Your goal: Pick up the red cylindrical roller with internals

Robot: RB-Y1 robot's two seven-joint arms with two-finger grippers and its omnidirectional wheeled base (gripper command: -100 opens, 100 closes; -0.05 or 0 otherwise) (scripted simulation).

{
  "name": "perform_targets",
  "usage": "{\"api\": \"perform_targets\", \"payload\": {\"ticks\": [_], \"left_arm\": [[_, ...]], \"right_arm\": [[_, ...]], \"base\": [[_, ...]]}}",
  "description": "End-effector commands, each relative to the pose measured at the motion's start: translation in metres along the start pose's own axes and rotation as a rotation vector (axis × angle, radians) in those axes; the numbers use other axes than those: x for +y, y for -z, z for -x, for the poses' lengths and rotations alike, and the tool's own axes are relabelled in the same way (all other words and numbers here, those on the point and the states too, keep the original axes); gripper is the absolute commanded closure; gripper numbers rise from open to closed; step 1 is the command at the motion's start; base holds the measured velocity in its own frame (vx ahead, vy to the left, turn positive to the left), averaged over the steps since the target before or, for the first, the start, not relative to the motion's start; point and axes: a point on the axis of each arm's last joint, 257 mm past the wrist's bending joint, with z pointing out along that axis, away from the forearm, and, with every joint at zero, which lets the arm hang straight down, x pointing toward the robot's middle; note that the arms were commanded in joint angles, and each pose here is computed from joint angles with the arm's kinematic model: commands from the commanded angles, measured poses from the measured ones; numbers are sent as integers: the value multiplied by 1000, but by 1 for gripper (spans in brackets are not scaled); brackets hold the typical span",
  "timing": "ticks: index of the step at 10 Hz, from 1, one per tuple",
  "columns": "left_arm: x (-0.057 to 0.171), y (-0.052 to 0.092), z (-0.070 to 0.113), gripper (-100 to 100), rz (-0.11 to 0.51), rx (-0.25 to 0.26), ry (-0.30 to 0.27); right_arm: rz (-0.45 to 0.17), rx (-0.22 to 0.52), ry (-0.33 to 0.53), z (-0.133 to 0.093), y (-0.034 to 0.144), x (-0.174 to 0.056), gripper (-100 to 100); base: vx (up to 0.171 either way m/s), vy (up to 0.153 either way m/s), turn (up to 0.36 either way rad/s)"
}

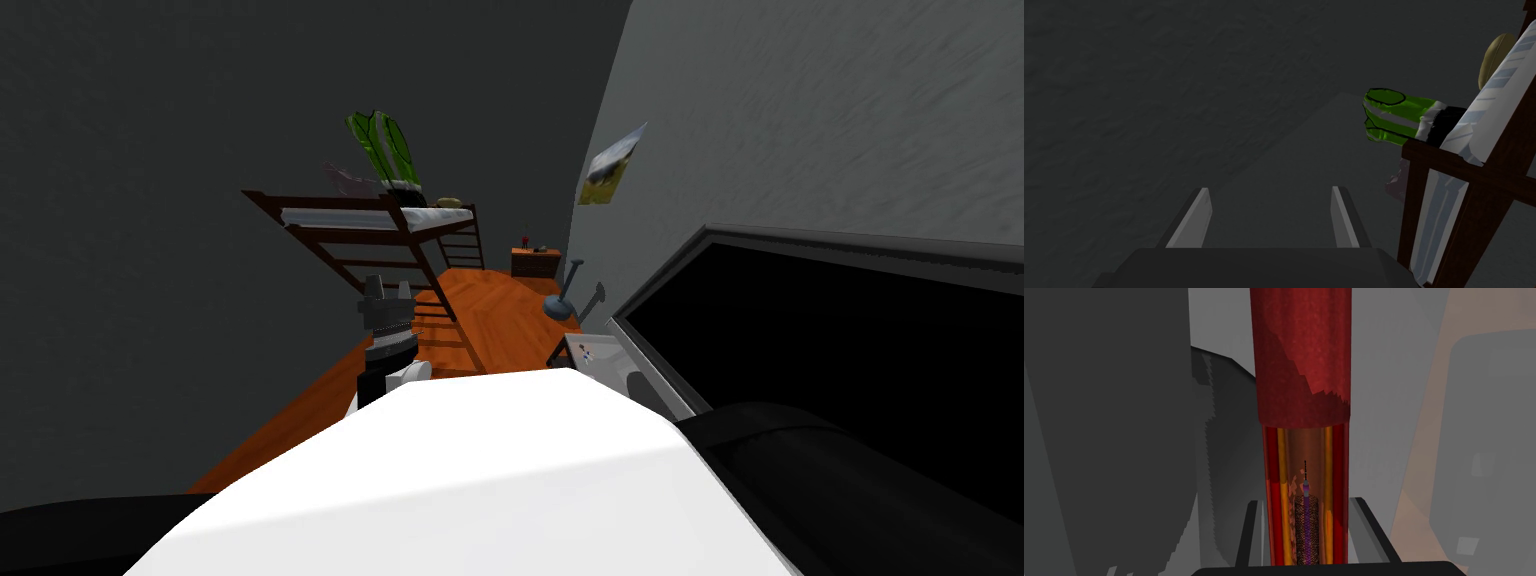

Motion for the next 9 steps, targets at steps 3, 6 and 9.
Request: {"api": "perform_targets", "payload": {"ticks": [3,6,9], "left_arm": [[0,0,0,0,0,0,0],[0,0,0,0,0,0,0],[0,0,0,0,0,0,0]], "right_arm": [[0,6,3,-8,7,-6,100],[-2,6,4,-11,12,-11,100],[-6,3,0,-14,17,-16,100]], "base": [[15,11,-2],[22,16,-8],[13,12,-2]]}}
